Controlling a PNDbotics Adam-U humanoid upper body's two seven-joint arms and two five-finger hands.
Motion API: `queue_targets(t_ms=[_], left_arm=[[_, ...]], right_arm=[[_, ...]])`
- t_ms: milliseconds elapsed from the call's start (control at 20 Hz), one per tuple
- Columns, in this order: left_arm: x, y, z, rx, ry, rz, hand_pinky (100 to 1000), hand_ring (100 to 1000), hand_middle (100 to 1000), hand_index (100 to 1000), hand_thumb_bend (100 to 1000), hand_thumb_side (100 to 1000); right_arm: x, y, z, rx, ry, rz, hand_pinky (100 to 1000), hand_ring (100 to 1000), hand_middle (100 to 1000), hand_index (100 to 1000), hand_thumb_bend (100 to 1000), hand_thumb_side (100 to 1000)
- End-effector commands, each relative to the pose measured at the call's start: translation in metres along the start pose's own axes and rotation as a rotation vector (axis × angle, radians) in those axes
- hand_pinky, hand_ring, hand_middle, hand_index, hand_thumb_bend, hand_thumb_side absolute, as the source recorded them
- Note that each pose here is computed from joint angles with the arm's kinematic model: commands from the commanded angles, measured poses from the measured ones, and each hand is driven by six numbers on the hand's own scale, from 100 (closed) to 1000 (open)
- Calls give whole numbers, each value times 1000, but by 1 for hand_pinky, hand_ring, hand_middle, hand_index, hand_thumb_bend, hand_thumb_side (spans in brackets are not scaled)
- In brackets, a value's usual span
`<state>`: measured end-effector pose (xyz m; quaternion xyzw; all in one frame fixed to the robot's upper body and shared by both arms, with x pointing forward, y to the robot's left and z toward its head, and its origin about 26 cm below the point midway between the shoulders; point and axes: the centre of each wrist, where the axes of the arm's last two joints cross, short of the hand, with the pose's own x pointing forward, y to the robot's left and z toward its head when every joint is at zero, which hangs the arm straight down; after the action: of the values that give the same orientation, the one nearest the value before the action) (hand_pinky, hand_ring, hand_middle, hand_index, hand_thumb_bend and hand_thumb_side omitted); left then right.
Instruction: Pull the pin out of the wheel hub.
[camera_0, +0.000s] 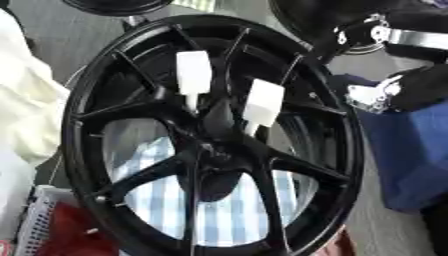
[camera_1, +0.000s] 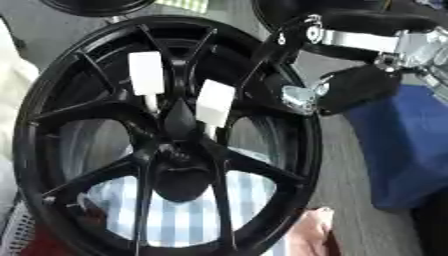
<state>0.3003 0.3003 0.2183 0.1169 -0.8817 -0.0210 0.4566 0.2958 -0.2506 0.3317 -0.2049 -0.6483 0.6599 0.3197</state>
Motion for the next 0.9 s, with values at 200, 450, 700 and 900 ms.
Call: queue_targets(t_ms=[200, 450, 700, 900], left_arm=[[8, 1, -1, -9, -25, -6, 607, 814, 601, 729, 114, 833], [6, 3, 0, -3, -16, -10, 608, 814, 600, 729, 116, 831], [6, 4, 1, 3, -12, -13, 608, 814, 600, 729, 117, 830], [6, 4, 1, 11, -11, -13, 608, 814, 600, 728, 118, 830]], right_arm=[[12, -8, -5, -49, 55, 57, 852, 825, 835, 874, 100, 693], [19, -6, -14, -41, 97, 58, 851, 835, 840, 877, 100, 738], [23, -7, -18, -25, 79, 38, 855, 833, 834, 876, 100, 731], [25, -9, -18, -18, 71, 22, 854, 836, 837, 878, 100, 767]])
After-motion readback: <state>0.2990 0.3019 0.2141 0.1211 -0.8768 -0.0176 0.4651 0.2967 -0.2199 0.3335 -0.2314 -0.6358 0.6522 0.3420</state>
